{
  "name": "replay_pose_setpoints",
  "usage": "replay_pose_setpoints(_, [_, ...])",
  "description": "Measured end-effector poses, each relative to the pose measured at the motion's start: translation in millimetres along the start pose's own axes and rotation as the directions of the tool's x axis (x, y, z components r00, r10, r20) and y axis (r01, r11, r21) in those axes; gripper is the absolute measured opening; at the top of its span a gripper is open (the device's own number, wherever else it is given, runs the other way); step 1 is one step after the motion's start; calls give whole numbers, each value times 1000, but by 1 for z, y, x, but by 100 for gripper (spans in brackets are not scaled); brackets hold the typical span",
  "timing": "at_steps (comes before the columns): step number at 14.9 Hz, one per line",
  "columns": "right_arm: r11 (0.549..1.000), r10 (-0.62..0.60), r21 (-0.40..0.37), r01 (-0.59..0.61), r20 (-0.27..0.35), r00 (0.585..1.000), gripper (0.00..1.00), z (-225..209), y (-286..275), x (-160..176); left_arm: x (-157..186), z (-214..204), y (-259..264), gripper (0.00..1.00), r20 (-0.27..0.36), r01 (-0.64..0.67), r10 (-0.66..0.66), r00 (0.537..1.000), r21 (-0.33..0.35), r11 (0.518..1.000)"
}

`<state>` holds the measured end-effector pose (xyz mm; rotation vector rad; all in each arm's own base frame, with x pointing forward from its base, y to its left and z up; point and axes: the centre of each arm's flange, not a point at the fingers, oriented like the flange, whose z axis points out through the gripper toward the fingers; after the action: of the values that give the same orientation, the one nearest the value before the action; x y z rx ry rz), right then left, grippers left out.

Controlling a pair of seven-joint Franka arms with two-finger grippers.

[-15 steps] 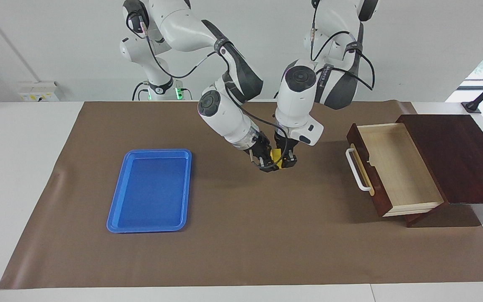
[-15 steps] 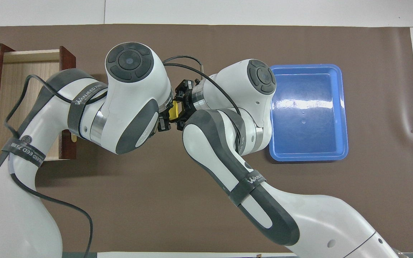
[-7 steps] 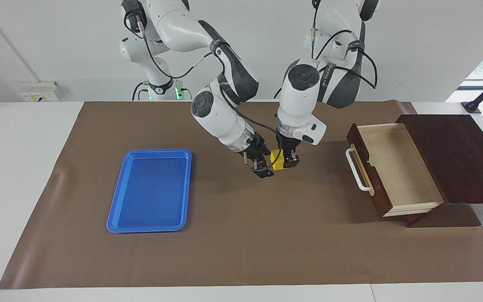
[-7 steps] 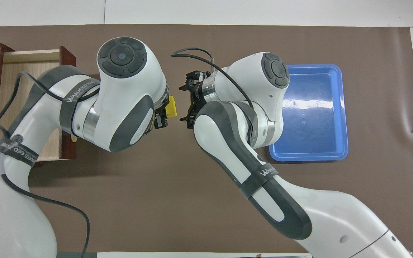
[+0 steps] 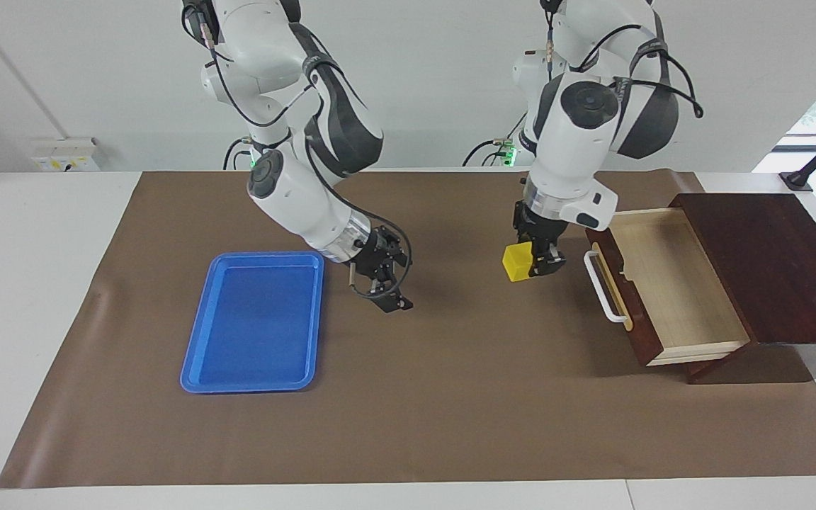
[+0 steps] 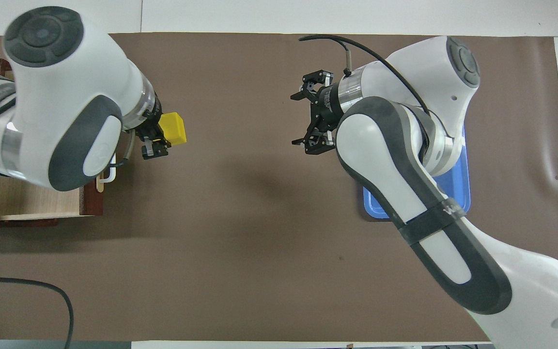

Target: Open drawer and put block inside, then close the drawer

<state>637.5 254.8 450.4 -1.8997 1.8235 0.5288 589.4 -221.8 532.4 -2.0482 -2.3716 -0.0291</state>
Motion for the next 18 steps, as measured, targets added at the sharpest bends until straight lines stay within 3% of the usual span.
replay_pose_setpoints(4, [972, -228, -72, 222, -80, 970, 100, -61, 9, 53, 108, -28, 28, 56, -2, -37, 37, 999, -1, 999])
replay_pose_setpoints(8, [868, -485, -198, 455, -147, 862, 100, -115, 27, 69, 204, -22, 51, 56, 0, -119, 119, 993, 12, 993])
replay_pose_setpoints(12, [700, -699, -332, 632, -138, 702, 100, -166, 54, 70, 251, 9, 57, 56, 3, -144, 144, 990, 26, 989])
replay_pose_setpoints(15, [535, -832, -435, 725, -122, 541, 100, -202, 76, 64, 250, 47, 53, 56, 5, -147, 147, 989, 50, 988])
replay_pose_setpoints(18, [360, -922, -492, 792, -57, 383, 100, -239, 91, 77, 251, 74, 47, 56, 6, -144, 144, 990, 64, 987])
